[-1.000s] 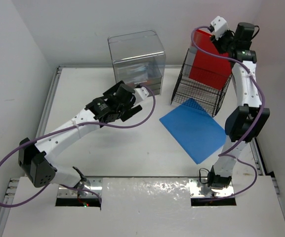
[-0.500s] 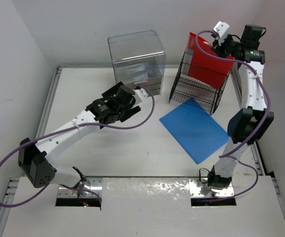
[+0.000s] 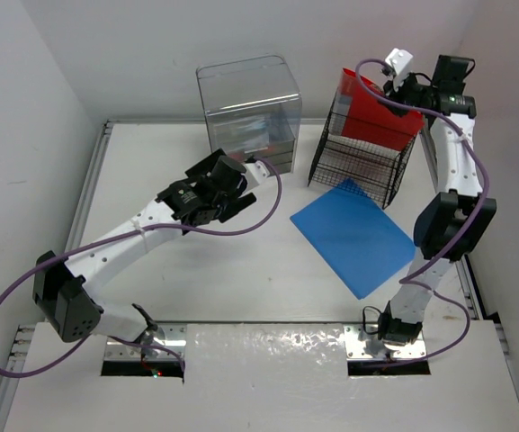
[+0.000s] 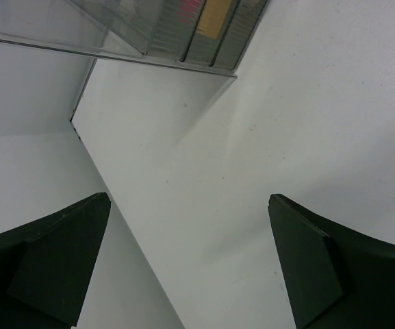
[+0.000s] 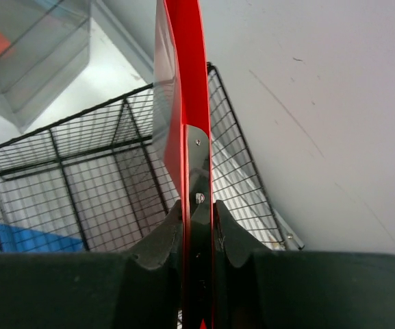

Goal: Organize the desk

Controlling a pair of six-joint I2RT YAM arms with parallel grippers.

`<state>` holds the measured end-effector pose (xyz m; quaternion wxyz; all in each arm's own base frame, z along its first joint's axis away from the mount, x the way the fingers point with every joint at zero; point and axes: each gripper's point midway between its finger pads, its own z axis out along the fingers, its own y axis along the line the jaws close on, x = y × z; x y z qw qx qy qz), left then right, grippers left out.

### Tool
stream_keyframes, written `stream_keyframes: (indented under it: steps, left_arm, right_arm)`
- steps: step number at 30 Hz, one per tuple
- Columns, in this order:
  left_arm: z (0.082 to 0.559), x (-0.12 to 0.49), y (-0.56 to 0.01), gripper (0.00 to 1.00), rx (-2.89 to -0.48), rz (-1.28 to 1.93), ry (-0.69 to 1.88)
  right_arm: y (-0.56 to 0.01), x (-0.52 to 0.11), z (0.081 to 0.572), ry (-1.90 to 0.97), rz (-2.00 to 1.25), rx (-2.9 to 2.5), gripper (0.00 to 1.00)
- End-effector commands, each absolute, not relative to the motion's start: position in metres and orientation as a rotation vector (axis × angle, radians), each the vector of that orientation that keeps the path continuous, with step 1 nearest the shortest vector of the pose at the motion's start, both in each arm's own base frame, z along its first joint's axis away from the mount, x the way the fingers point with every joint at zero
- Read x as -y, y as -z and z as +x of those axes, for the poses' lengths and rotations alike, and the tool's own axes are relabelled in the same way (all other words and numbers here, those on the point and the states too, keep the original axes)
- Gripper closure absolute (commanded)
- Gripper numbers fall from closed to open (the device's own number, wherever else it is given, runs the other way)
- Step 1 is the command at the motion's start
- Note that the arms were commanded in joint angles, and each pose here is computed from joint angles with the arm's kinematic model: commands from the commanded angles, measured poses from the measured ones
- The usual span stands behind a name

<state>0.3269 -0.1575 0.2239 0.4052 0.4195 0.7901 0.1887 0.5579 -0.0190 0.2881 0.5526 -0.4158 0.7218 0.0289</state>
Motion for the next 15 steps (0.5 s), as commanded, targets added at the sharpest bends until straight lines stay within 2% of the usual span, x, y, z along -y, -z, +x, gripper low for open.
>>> stream_keyframes:
  steps: [1, 7, 15]
  left_arm:
    - [0.337, 0.160, -0.242, 0.00, -1.955, 0.997, -0.469]
    - [0.335, 0.157, -0.243, 0.00, -1.952, 1.000, -0.472]
    - [0.334, 0.156, -0.241, 0.00, -1.954, 1.012, -0.481]
  right_arm:
    - [-0.295, 0.004, 0.542, -0.144, -1.016, -1.668, 1.00]
    - [-0.340, 0.008, 0.531, -0.327, -0.949, -1.550, 1.00]
    - [-0.327, 0.016, 0.521, -0.414, -0.900, -1.635, 1.00]
